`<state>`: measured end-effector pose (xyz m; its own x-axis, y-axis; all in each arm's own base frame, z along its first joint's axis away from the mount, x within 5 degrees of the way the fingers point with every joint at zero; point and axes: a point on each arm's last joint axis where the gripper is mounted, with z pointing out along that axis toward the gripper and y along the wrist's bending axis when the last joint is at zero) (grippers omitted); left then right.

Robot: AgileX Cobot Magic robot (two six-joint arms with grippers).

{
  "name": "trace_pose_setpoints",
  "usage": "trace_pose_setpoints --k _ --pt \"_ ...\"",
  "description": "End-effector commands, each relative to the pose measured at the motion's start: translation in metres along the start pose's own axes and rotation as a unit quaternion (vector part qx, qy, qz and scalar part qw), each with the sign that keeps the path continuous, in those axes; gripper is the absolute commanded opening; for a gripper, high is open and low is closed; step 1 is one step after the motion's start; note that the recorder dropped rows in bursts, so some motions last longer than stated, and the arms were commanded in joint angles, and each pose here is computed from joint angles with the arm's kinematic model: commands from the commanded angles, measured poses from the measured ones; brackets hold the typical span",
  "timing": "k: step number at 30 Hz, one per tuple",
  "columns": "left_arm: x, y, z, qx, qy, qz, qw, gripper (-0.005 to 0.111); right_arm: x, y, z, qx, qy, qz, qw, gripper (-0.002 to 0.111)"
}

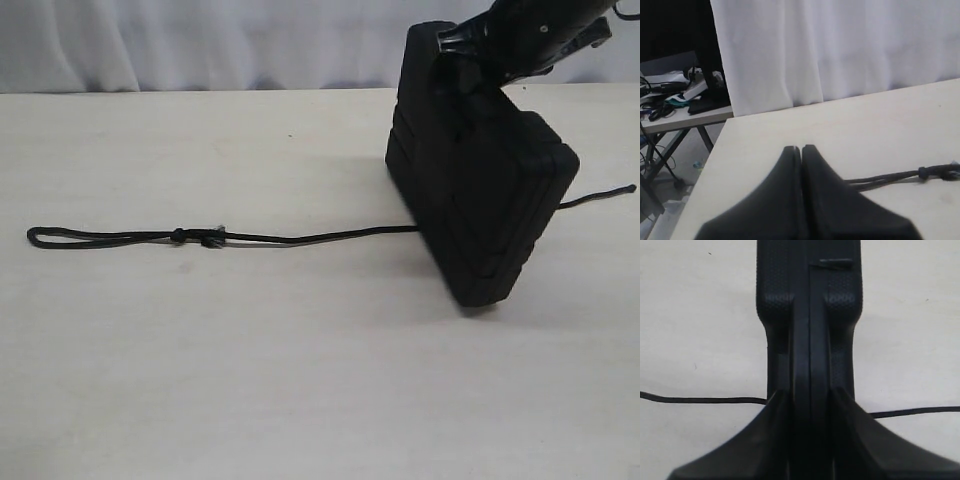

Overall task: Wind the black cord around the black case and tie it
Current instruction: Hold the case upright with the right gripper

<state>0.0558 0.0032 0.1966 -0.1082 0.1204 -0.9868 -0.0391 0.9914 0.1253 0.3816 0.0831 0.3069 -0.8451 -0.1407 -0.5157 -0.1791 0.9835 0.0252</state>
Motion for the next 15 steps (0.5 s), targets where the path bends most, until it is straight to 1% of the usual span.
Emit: trace_pose_setpoints --k 1,3,4,7,10,12,15 --pt "-0.006 0.000 0.000 0.002 -0.036 -0.019 0.999 0.000 -0.006 0.000 0.004 0.000 0.020 -0.006 1.000 0.004" --pt "-0.007 -0.001 0.000 0.011 -0.041 -0.079 0.996 0.000 -0.008 0.000 0.009 0.000 0.025 -0.006 1.000 0.004" --pt "-0.009 -0.001 0.000 0.008 -0.051 -0.069 0.996 0.000 -0.010 0.000 0.010 0.001 0.032 -0.006 0.999 0.004" --pt "-0.012 0.000 -0.001 0.008 -0.070 -0.093 0.993 0.000 -0.017 0.000 0.003 0.001 0.053 -0.010 0.999 0.004" --pt "-0.013 0.000 -0.001 0.013 -0.076 -0.143 0.987 0.000 -0.026 0.001 -0.005 0.001 0.072 -0.015 0.997 0.004" --pt "-0.013 -0.001 -0.001 0.017 -0.076 -0.167 0.983 0.000 -0.034 0.001 -0.008 0.000 0.064 -0.018 0.998 0.004" --pt "-0.012 -0.002 -0.001 0.025 -0.066 -0.167 0.983 0.000 -0.041 0.001 -0.008 0.000 0.053 -0.023 0.998 0.004"
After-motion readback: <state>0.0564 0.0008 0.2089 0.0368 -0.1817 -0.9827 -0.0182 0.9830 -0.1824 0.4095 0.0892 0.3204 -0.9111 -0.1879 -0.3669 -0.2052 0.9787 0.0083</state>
